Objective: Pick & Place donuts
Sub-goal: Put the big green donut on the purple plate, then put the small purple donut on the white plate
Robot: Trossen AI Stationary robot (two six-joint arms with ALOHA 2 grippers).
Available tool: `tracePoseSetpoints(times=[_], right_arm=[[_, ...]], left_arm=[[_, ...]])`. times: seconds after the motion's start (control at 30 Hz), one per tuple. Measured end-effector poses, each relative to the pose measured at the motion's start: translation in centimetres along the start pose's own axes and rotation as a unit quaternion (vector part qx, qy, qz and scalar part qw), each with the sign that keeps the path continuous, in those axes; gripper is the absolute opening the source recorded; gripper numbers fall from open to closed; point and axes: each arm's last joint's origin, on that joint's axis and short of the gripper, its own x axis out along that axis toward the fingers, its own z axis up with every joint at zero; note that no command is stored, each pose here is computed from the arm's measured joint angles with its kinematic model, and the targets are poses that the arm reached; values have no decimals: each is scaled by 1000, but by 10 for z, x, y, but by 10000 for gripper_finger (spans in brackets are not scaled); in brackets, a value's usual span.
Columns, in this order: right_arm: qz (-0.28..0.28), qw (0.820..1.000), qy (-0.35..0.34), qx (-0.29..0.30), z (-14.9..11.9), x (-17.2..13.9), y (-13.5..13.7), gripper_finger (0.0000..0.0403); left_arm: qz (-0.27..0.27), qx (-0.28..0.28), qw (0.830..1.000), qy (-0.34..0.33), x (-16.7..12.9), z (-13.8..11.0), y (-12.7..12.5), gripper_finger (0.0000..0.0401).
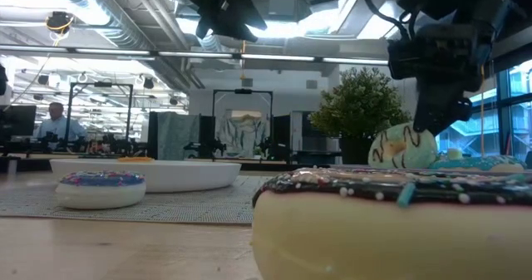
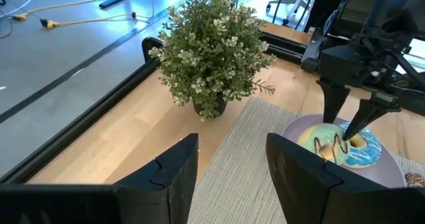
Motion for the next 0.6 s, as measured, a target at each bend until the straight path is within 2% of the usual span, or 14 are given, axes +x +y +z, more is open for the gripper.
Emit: tracePoseSetpoints(times=[0.1,0.37,0.6], right_arm=[[-14,1000,0,-1,1,-2,0,177],[-96,995,-23,-26,9,-18,2,179],[-101,995,-16,-20,8,-21,1,179]], left_arm=[[0,0,1000,0,0,0,0,176],[0,0,1000,0,0,0,0,174],[-10,2,1000,6,0,-1,0,175]])
